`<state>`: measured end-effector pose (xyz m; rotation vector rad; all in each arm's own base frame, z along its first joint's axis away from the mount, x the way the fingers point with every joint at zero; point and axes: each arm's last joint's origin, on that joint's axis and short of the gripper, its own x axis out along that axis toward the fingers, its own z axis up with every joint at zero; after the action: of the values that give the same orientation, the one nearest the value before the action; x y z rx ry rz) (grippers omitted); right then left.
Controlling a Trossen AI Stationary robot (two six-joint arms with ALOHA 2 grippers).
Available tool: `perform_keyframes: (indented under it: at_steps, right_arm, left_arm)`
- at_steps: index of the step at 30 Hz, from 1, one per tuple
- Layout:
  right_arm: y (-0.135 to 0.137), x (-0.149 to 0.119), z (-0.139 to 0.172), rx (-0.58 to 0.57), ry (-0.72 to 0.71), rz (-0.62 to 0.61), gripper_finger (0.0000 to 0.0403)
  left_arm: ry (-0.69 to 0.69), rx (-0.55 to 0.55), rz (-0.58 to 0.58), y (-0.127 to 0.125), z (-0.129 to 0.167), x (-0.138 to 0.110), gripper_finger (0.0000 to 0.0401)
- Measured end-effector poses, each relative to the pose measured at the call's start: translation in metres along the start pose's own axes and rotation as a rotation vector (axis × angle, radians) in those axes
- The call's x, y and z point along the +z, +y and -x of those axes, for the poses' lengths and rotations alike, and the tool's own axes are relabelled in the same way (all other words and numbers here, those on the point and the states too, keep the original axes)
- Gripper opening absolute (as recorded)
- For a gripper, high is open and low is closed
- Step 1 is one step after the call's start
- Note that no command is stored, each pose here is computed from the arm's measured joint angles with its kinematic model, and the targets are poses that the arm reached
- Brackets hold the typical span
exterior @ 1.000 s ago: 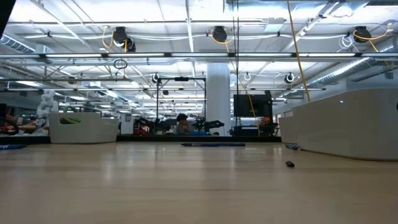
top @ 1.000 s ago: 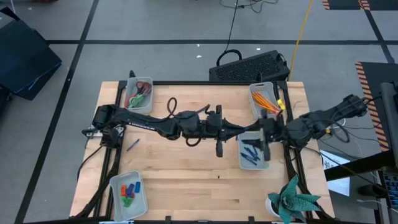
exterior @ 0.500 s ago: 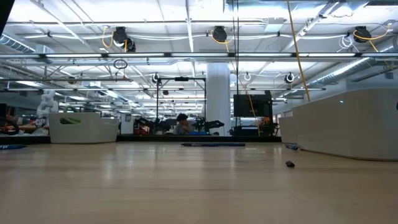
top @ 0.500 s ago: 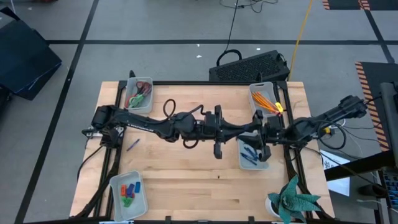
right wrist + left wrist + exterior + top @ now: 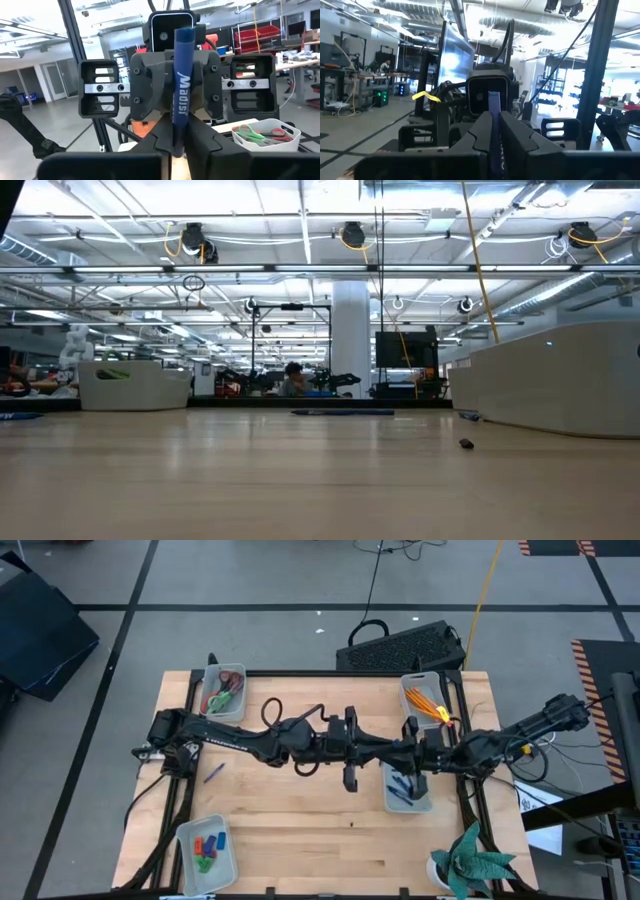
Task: Sort crayons/erasers/pens/pencils in bins
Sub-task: Put the blue crayon into the middle right gray bin
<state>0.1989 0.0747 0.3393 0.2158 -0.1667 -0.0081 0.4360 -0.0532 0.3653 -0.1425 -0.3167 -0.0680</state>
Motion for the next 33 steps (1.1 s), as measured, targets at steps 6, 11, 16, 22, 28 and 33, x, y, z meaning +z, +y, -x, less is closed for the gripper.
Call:
perform_keyframes:
  at_steps: [6,11,16,22,28,33]
  right_arm:
    - [0.0,-0.001,0.001,-0.004,0.012,0.002,0.0019]
    - [-0.004,-0.001,0.007,-0.019,0.081,-0.046,0.0019]
    - [-0.007,0.004,0.016,-0.081,0.289,-0.081,0.0019]
    - [-0.021,-0.022,0.035,-0.361,0.747,-0.178,0.0019]
    - [-0.029,-0.091,0.046,-0.584,1.108,-0.396,0.0024]
    - [-0.032,-0.132,0.039,-0.715,1.25,-0.426,0.0025]
  left_arm:
    - [0.015,0.008,0.021,0.0,0.0,-0.001,0.0023]
    - [0.086,0.039,0.016,0.002,0.004,0.003,0.009]
    - [0.317,0.106,-0.011,0.008,0.026,0.026,0.019]
    - [0.669,0.247,0.06,0.011,0.074,0.047,0.0249]
    - [0.922,0.478,0.113,0.014,0.104,0.037,0.0247]
    - [1.01,0.545,0.163,0.016,0.112,0.014,0.0229]
